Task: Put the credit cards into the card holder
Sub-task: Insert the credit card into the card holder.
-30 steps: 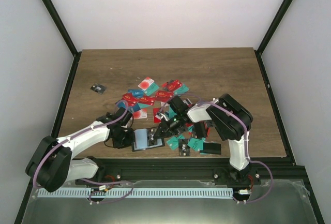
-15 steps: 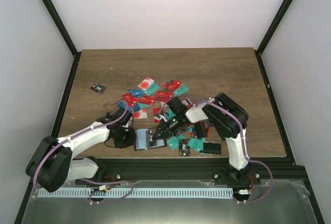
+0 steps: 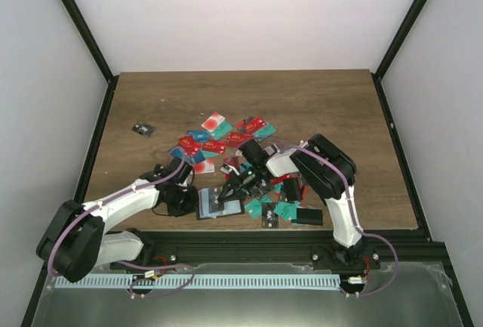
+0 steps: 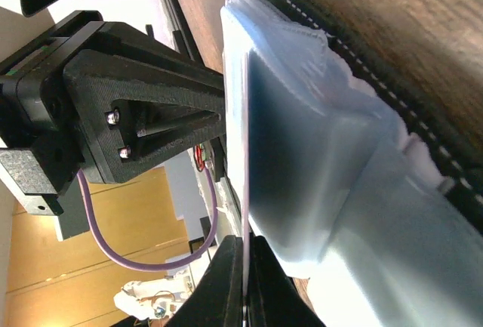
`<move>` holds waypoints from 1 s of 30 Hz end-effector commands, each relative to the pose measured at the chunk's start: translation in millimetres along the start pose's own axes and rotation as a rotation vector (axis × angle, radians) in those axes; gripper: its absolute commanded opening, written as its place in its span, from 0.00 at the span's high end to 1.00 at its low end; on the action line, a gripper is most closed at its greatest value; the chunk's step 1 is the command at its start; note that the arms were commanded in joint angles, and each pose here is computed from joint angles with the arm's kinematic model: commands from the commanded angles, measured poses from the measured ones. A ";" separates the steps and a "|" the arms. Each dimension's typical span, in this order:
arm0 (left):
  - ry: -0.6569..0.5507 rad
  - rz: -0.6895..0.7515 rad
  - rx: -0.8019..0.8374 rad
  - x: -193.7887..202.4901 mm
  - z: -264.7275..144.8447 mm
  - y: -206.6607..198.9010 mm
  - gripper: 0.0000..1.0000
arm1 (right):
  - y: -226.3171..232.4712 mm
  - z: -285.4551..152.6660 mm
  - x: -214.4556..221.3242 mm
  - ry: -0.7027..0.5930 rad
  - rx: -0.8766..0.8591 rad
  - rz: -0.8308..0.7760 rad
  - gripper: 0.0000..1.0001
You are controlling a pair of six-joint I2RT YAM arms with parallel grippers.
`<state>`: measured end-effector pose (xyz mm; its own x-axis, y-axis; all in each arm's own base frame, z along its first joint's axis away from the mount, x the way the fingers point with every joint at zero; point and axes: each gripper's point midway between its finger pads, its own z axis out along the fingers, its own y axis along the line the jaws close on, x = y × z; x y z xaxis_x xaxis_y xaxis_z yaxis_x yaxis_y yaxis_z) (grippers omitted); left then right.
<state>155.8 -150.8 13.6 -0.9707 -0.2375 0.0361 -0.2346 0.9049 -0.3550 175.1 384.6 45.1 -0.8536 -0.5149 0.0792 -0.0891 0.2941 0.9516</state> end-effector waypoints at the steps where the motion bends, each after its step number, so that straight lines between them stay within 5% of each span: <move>1: 0.017 -0.023 -0.026 6.4 5.5 10.9 0.89 | 5.9 6.4 -0.7 0.032 -0.022 -0.026 0.99; 23: 0.016 -0.023 -0.021 8.1 4.1 11.2 0.90 | 5.0 30.2 -4.4 0.087 -0.021 -0.020 0.99; 30: -0.085 -0.002 0.058 -11.0 -28.1 -17.6 0.91 | 1.2 31.4 -4.4 0.095 -0.003 -0.007 0.99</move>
<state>153.6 -147.3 18.9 -0.9679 -0.2505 0.0211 -0.2412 0.9017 -0.3588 170.4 407.4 42.8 -0.8189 -0.5667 0.0904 -0.0870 0.2783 0.9566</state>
